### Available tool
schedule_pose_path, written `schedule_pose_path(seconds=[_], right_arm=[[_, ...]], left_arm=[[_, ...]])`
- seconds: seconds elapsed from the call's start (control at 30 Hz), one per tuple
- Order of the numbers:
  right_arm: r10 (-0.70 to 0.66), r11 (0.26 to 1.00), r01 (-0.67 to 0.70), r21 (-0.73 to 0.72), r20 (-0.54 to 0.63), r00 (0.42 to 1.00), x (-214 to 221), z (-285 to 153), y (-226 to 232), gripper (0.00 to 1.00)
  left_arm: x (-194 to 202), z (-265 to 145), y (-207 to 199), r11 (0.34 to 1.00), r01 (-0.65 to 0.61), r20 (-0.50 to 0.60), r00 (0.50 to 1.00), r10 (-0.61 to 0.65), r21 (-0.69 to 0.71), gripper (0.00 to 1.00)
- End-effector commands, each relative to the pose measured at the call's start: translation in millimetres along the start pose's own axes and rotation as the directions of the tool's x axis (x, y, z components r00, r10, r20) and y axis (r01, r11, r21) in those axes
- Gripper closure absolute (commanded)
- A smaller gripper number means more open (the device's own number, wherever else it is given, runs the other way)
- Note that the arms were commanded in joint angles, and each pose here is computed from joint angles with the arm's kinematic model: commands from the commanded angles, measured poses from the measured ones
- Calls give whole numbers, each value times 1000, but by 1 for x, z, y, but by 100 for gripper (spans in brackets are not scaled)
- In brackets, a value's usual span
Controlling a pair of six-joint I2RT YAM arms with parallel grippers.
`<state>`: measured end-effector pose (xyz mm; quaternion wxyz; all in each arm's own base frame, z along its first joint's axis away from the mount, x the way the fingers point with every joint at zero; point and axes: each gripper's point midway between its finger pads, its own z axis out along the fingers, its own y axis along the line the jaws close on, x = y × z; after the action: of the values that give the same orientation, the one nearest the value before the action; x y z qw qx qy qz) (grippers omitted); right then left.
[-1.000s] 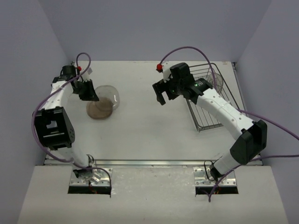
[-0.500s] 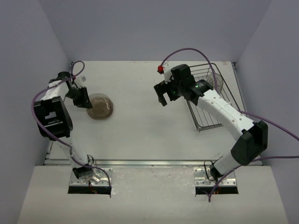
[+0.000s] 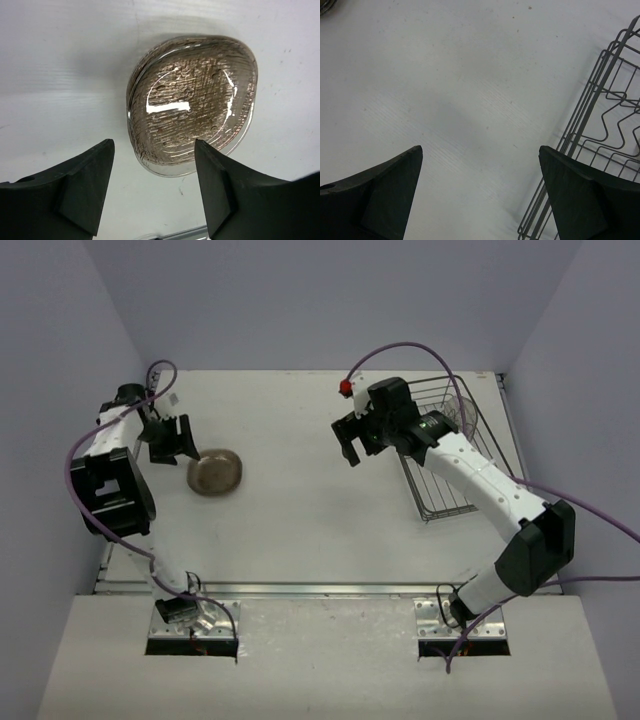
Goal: Unload the plates from the dish rack
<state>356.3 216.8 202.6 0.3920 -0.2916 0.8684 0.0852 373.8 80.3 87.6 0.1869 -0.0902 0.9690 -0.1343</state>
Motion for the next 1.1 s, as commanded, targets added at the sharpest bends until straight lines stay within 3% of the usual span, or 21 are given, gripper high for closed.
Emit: schedule_pose_path(seconds=[0.0, 0.2, 0.37, 0.6, 1.07], right_arm=[[45, 993, -54, 108, 86, 995, -22, -18, -46, 1], [139, 954, -148, 262, 52, 989, -2, -14, -139, 4], [203, 890, -183, 418, -4, 979, 30, -14, -234, 19], [294, 760, -201, 618, -51, 954, 73, -31, -344, 33], [449, 658, -363, 660, 43, 892, 114, -1, -354, 49]], left_arm=[[-60, -79, -20, 991, -119, 275, 952, 131, -62, 36], [-78, -141, -47, 950, -242, 420, 854, 306, -200, 35], [-49, -128, -97, 880, -385, 386, 794, 470, -279, 34], [-26, -109, -133, 869, -432, 390, 776, 495, -242, 34], [-25, -99, -134, 878, -424, 388, 787, 479, -223, 34]])
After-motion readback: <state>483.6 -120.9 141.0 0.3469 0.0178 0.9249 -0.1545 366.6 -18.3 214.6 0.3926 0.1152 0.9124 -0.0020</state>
